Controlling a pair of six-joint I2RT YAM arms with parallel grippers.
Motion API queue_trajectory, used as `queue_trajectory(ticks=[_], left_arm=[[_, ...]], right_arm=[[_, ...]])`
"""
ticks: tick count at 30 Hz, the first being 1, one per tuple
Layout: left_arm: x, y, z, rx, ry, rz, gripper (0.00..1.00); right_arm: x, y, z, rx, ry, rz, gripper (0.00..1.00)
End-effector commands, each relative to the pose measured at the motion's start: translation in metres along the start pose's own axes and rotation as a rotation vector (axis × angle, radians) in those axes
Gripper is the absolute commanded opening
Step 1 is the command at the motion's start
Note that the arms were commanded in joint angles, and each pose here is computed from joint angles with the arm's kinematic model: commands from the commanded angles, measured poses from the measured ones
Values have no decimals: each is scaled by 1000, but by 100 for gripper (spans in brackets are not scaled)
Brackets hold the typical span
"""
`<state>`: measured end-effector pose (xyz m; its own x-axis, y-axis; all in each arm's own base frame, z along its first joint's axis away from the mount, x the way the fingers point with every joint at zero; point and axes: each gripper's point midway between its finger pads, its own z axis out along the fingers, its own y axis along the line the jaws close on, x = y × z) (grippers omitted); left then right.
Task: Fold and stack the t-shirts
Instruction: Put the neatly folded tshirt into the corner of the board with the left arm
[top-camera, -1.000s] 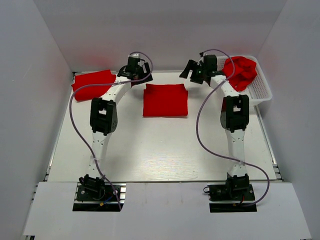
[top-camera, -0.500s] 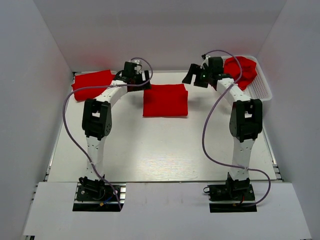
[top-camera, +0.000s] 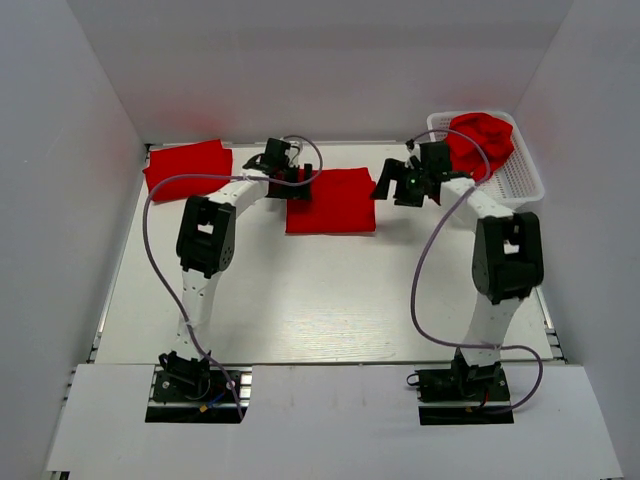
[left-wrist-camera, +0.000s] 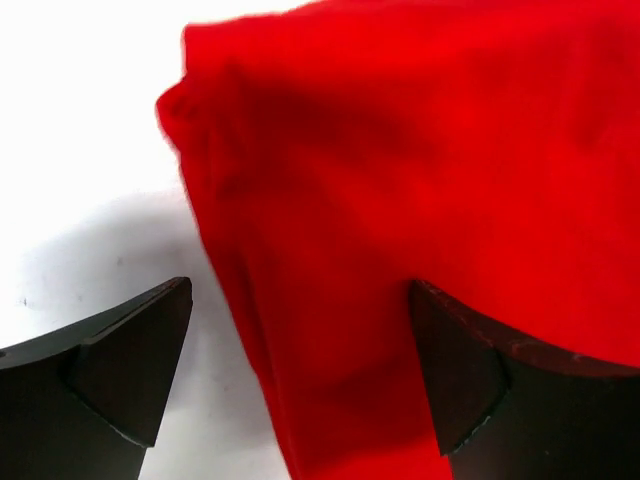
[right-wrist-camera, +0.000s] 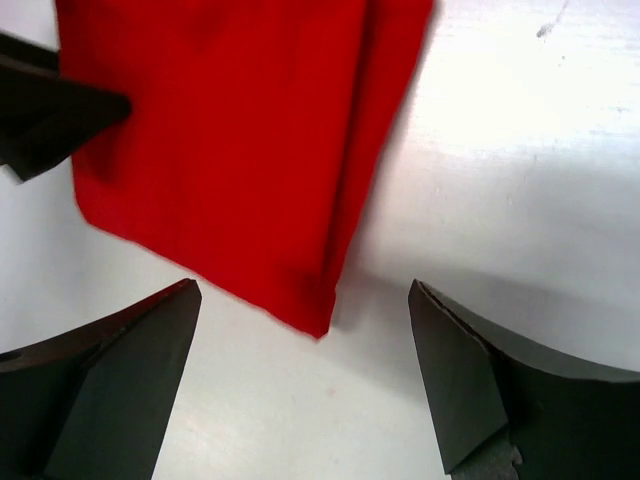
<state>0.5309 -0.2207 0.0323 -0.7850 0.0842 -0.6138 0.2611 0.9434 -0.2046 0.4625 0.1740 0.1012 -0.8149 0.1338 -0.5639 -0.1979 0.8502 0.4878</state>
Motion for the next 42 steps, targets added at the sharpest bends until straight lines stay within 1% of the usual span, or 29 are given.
queue_trajectory(ticks=[1,3,4,6,7,8,9,10,11,13,15,16,17,18,19,21,22,23,25,26,28,29,30,32,33,37,38,42], left_arm=[[25,8,14,-89,73,66,100],[34,8,24,-107,98,74,100],[32,8,26,-106,96,85,98],[40,2,34,-92,112,92,93],[40,3,34,-91,113,105,88],[41,3,37,-91,115,105,79],[44,1,36,-99,123,112,77],[39,0,38,-96,103,113,73],[44,-1,41,-82,106,126,65],[34,-7,41,-54,66,137,53],[23,-9,38,-48,33,152,27],[13,-9,33,-59,10,153,10],[9,-7,32,-68,0,172,0],[-5,-11,23,-62,-38,187,0],[-7,-11,19,-62,-42,198,0],[-24,-4,6,-88,-91,220,0],[-34,-5,-7,-96,-121,231,0],[-40,0,-15,-102,-134,223,0],[-55,2,-30,-107,-172,245,0],[-61,4,-45,-130,-179,261,0],[-68,8,-61,-165,-185,303,0],[-77,4,-74,-154,-212,316,0],[-81,8,-81,-161,-217,319,0],[-89,12,-91,-161,-237,325,0],[-86,15,-91,-172,-223,336,0],[-106,23,-113,-193,-244,364,0],[-104,32,-114,-211,-231,366,0],[-132,47,-138,-244,-278,387,0]], right_arm=[[-31,25,-42,-31,-152,-78,90],[-32,29,-63,-22,-206,-90,90],[-39,36,-76,-27,-249,-104,90],[-32,33,-85,-12,-268,-100,90],[-32,37,-95,-11,-292,-109,90],[-33,35,-99,-2,-305,-108,90],[-33,37,-112,14,-338,-121,90],[-34,35,-115,24,-347,-119,90],[-32,36,-117,29,-349,-131,90],[-33,31,-130,68,-382,-127,90],[-34,30,-139,87,-410,-133,90],[-32,29,-145,97,-429,-128,90],[-35,30,-153,109,-460,-138,90],[-32,27,-155,122,-461,-138,90],[-31,24,-158,137,-470,-139,90],[-34,22,-171,170,-512,-142,90],[-30,19,-171,183,-508,-139,90],[-34,14,-181,222,-541,-131,90],[-34,11,-187,254,-555,-119,90],[-33,7,-191,277,-565,-106,90],[-32,4,-195,295,-581,-93,90],[-33,2,-197,307,-591,-81,90],[-32,-1,-198,317,-593,-65,90],[-30,-2,-197,323,-591,-56,90],[-28,-4,-196,332,-585,-53,90],[-31,-12,-199,383,-582,-49,90],[-32,-14,-200,398,-585,-50,90],[-34,-17,-202,423,-591,-50,90]])
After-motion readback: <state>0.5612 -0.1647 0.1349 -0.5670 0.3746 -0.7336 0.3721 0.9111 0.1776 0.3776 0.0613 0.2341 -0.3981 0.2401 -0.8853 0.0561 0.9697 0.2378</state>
